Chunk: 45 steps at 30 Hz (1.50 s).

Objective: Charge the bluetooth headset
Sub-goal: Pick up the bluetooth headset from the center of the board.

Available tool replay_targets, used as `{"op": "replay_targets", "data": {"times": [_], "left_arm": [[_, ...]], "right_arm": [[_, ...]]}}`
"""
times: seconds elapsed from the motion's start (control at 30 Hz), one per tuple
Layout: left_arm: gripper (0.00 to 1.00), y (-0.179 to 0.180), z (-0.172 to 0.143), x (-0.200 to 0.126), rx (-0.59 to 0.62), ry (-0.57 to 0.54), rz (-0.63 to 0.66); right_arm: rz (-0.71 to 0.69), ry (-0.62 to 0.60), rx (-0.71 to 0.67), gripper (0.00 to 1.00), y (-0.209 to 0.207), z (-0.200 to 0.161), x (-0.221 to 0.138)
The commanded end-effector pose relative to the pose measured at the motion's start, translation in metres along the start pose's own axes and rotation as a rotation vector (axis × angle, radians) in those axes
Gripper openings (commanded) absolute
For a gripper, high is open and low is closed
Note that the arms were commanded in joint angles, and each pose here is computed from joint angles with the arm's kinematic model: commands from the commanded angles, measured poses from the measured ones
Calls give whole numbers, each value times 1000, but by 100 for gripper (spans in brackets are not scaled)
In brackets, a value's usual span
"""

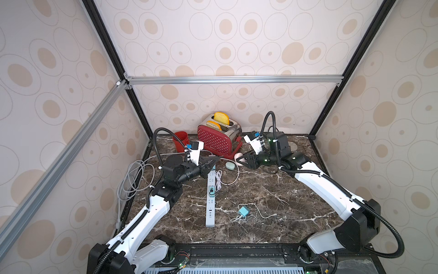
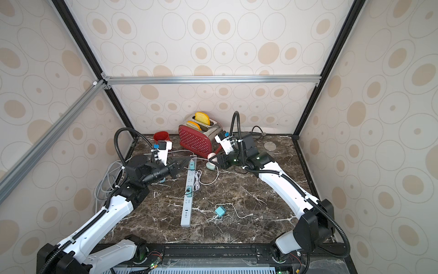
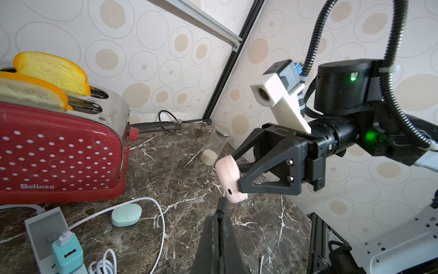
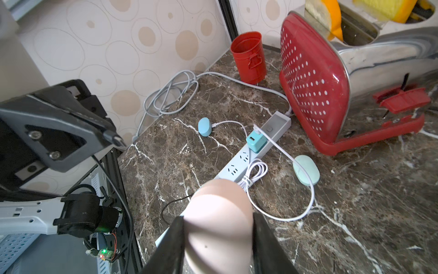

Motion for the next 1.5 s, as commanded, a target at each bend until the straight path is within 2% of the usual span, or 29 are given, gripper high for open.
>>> {"op": "replay_targets", "data": {"times": [0.0, 0.17, 0.27, 0.4, 0.57, 1.17, 1.47], "left_arm": [[0, -15, 15, 2, 12, -30, -70], [0, -12, 19, 13, -101, -32, -47], [0, -12, 21, 22, -186, -15, 19], [0, -23, 22, 29, -194, 14, 48], [0, -21, 19, 33, -270, 18, 100], [0, -21, 21, 48, -307, 2, 54], [0, -25, 23, 45, -308, -12, 34]], "right_arm": [[3, -135, -67, 22, 7, 16, -15], [-49, -257, -67, 23, 7, 17, -20], [-68, -292, -36, 21, 4, 18, -18], [-98, -316, 18, 19, -2, 20, -14], [-88, -320, 53, 20, -5, 23, -8], [-15, -294, 73, 19, 5, 25, 9], [-12, -284, 66, 19, 8, 25, 12]]}}
Point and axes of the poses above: each gripper's point midway between its finger pads, its own x axis out along the fingers, its own y axis along the line the jaws close on, z = x × y, the point moved 10 cm from there along -x, back along the fingers, and after that the axes turned 8 degrees about -x, right-handed, at the moved point
